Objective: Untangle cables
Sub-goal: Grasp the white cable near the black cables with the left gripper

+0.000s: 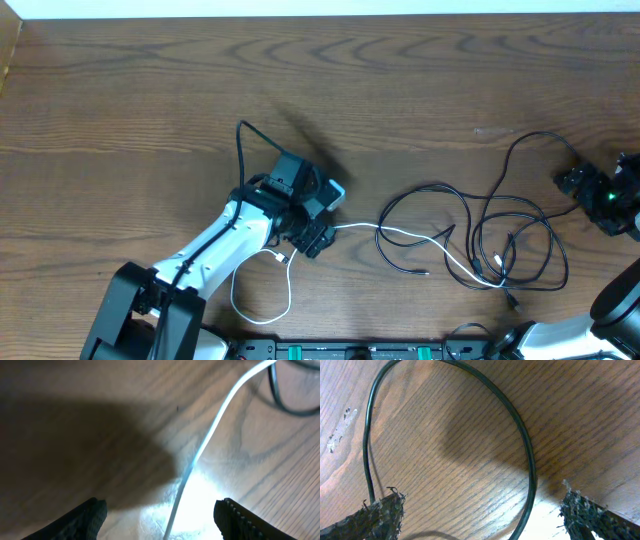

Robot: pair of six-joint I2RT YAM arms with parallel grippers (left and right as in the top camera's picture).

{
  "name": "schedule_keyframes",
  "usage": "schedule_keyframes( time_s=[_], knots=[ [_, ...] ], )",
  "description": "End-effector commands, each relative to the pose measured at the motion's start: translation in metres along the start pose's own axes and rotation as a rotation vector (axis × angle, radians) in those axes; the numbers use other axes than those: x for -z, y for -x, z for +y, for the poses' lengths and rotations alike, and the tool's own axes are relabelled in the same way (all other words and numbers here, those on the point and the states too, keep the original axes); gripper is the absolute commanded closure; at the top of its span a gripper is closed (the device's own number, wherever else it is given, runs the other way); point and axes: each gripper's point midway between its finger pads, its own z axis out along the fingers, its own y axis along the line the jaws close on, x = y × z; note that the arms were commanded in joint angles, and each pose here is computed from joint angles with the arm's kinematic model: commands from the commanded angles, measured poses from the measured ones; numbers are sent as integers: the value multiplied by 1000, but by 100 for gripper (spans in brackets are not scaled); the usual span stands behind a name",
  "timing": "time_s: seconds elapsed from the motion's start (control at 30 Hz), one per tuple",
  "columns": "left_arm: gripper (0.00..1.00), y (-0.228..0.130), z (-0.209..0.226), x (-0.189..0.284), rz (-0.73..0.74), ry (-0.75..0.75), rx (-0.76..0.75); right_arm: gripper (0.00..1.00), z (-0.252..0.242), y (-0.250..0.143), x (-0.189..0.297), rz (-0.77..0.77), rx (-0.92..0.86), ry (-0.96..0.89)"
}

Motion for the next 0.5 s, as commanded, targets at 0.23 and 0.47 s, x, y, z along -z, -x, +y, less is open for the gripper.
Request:
schedule_keyframes(
  time_s=[0.23, 0.47],
  knots=[
    [73, -18, 2, -15, 64, -7, -2, 1, 1, 1, 0, 0, 0, 13],
    [93, -24, 49, -7, 107, 270, 83, 1, 1, 0, 0, 4, -1, 12]
  ],
)
